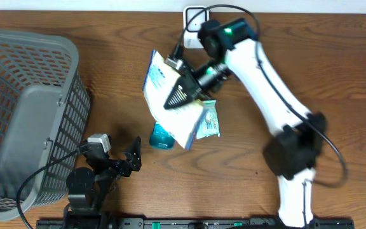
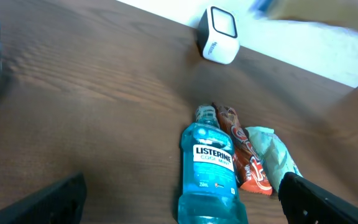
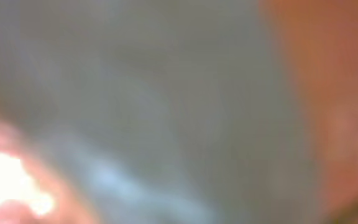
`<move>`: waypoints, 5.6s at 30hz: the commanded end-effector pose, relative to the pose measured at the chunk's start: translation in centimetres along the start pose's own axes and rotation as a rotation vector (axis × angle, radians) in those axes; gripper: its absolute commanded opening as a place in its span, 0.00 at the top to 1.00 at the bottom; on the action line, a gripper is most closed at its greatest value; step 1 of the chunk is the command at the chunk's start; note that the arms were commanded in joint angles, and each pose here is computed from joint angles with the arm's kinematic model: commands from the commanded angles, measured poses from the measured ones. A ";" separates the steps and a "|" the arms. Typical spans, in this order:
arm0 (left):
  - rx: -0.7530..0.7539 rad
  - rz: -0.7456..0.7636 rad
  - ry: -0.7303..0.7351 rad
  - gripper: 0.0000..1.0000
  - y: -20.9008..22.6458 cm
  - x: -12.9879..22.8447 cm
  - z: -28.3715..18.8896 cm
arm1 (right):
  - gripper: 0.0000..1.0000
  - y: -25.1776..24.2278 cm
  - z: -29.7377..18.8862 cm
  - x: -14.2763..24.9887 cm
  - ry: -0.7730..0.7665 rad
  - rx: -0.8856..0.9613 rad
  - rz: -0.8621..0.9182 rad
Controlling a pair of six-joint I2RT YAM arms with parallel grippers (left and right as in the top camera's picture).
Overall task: Scan the item barcode
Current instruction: 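Lift the wet-wipe bag and swing it toward the scanner, then hold the wet-wipe bag in front of the barcode scanner, then carry the wet-wipe bag to the right edge and release it, then move the right gripper to the green wipe pack and grasp it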
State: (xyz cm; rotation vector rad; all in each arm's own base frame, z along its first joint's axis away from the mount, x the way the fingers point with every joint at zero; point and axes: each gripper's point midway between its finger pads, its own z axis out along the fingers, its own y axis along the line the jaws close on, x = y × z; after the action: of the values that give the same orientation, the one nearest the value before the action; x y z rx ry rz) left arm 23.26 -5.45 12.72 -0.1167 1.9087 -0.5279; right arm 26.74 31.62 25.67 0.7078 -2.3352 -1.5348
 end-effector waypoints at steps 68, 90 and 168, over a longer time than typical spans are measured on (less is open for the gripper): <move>0.006 -0.002 -0.004 0.02 -0.1 -0.2 -0.1 | 0.99 -18.6 -17.0 -30.3 -0.939 1.313 -0.772; 0.006 -0.002 -0.004 0.02 -0.1 -0.2 -0.1 | 0.99 -15.8 -40.1 -6.3 -0.733 2.031 0.130; 0.006 -0.002 -0.004 0.02 -0.1 -0.2 -0.1 | 0.27 -25.0 -1.5 0.2 -0.230 1.615 0.273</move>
State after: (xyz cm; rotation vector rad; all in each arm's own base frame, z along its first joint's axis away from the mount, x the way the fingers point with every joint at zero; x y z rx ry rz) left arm 23.26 -5.45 12.68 -0.1171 1.9102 -0.5279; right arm 33.65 22.95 4.35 0.3951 -3.2364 0.5654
